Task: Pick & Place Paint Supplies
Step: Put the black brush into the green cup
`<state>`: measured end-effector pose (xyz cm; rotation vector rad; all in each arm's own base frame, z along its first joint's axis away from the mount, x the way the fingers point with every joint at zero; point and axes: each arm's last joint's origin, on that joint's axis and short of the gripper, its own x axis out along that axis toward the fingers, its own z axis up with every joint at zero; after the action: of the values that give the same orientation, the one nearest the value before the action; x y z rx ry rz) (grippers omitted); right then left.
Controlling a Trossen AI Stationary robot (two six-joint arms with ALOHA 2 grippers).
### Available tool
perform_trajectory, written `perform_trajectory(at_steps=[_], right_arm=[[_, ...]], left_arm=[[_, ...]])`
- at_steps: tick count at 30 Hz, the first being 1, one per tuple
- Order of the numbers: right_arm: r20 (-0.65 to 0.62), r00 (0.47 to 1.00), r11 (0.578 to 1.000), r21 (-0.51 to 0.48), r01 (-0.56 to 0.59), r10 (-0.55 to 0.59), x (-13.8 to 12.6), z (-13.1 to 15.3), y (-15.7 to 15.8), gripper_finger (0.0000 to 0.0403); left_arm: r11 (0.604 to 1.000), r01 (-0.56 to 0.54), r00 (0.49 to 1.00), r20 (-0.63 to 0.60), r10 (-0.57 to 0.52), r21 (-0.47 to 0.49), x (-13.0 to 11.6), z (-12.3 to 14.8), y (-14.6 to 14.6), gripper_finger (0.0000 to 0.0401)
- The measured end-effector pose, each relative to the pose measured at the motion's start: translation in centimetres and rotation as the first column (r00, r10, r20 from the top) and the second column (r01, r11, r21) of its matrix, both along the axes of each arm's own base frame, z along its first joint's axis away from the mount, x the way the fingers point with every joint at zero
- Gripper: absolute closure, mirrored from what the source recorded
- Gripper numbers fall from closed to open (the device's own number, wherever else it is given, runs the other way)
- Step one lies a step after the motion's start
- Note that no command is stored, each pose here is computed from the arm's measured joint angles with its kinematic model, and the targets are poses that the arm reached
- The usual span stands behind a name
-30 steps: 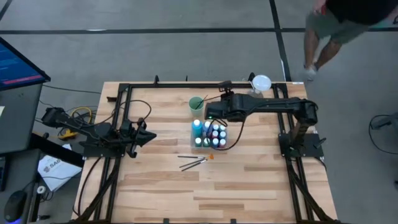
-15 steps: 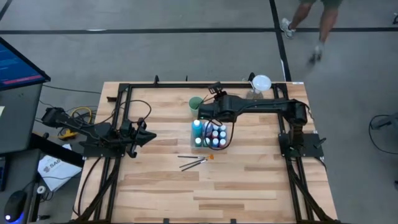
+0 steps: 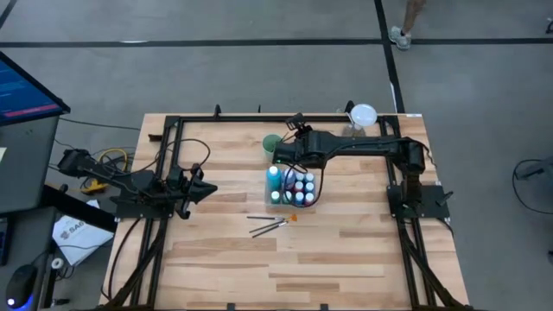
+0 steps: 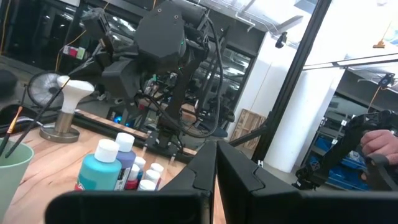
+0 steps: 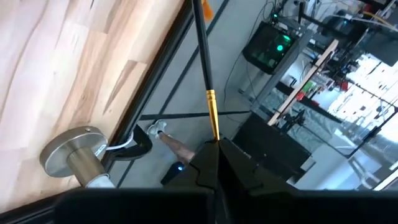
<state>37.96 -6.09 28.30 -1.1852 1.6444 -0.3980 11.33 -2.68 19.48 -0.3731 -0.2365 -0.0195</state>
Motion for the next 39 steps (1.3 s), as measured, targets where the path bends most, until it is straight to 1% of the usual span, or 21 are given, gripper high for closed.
perform_trajectory(at_steps=[2,5,12,14,16,17,18,19,20,21,22,24,25,26,27,29,32,33,34,36,39], right_arm=[[-0.007,1.0,1.0,0.003,-0.012,0.012,0.1,0.0,0.0,0.0393],[0.021,1.0,1.0,0.01,-0.014,0.014,0.3,0.0,0.0,0.0375],[0.099,0.995,1.0,0.019,-0.021,0.019,1.0,0.1,0.0,0.0308],[0.132,0.991,0.999,0.032,-0.021,0.017,1.0,0.7,0.4,0.0287],[0.219,0.976,0.997,0.08,-0.02,0.002,0.9,2.2,1.0,0.0267],[0.286,0.958,0.994,0.109,-0.021,-0.011,0.9,3.3,1.5,0.0258],[0.352,0.935,0.988,0.153,-0.019,-0.036,0.6,4.5,2.0,0.025],[0.399,0.914,0.974,0.224,-0.025,-0.068,0.1,5.6,2.5,0.0242],[0.444,0.89,0.95,0.308,-0.046,-0.101,-0.3,6.6,3.1,0.0236],[0.508,0.849,0.914,0.397,-0.081,-0.145,-0.5,7.7,3.7,0.023],[0.552,0.81,0.863,0.491,-0.122,-0.199,-1.0,8.7,4.3,0.0226],[0.563,0.772,0.74,0.646,-0.188,-0.296,-2.2,10.0,5.6,0.0222],[0.565,0.756,0.677,0.7,-0.227,-0.33,-2.5,10.6,6.3,0.0222],[0.552,0.756,0.624,0.74,-0.252,-0.35,-3.0,10.9,7.1,0.0222],[0.532,0.767,0.586,0.768,-0.258,-0.36,-3.6,10.9,7.9,0.0224],[0.516,0.778,0.542,0.793,-0.277,-0.358,-4.5,10.6,9.7,0.0229],[0.474,0.799,0.498,0.827,-0.261,-0.369,-6.7,9.2,12.3,0.0236],[0.473,0.79,0.479,0.837,-0.265,-0.39,-7.4,8.6,13.1,0.0239],[0.473,0.777,0.46,0.846,-0.268,-0.416,-8.3,7.9,13.7,0.0241],[0.471,0.749,0.442,0.857,-0.265,-0.466,-10.0,5.8,14.9,0.0243],[0.513,0.655,0.415,0.853,-0.317,-0.555,-11.6,2.4,16.5,0.0244]], left_arm=[[1.0,0.0,1.0,0.0,0.0,0.0,0.0,0.0,0.0,0.0393],[1.0,0.0,1.0,0.0,0.0,0.0,0.0,0.0,0.0,0.0393],[1.0,0.0,1.0,0.0,0.0,0.0,0.0,0.0,0.0,0.0393],[1.0,0.0,1.0,0.0,0.0,0.0,0.0,0.0,0.0,0.0393],[1.0,0.0,1.0,0.0,0.0,0.0,0.0,0.0,0.0,0.0393],[1.0,0.0,1.0,0.0,0.0,0.0,0.0,0.0,0.0,0.0393],[1.0,0.0,1.0,0.0,0.0,0.0,0.0,0.0,0.0,0.0393],[1.0,0.0,1.0,0.0,0.0,0.0,0.0,0.0,0.0,0.0393],[1.0,0.0,1.0,0.0,0.0,0.0,0.0,0.0,0.0,0.0393],[1.0,0.0,1.0,0.0,0.0,0.0,0.0,0.0,0.0,0.0393],[1.0,0.001,1.0,0.0,-0.001,0.0,0.0,0.0,0.0,0.0393],[1.0,0.001,1.0,0.002,-0.001,-0.001,0.0,0.0,0.0,0.0393],[1.0,0.001,1.0,0.003,-0.001,-0.001,0.0,0.0,0.0,0.0393],[1.0,0.002,1.0,0.003,-0.002,-0.001,0.0,0.0,0.0,0.0393],[1.0,0.001,1.0,0.004,-0.001,-0.001,0.0,0.0,0.0,0.0393],[1.0,0.001,1.0,0.008,-0.001,-0.002,0.0,0.1,0.0,0.0393],[1.0,0.001,1.0,0.008,-0.001,-0.003,0.0,0.1,0.0,0.0393],[1.0,0.001,1.0,0.007,-0.001,-0.002,0.0,0.1,0.0,0.0393],[1.0,0.001,1.0,0.007,-0.001,-0.002,0.0,0.1,0.0,0.0393],[1.0,0.0,1.0,0.008,0.0,-0.003,0.0,0.1,0.0,0.0393],[1.0,0.001,1.0,0.008,-0.001,-0.003,0.0,0.1,0.0,0.0393]])
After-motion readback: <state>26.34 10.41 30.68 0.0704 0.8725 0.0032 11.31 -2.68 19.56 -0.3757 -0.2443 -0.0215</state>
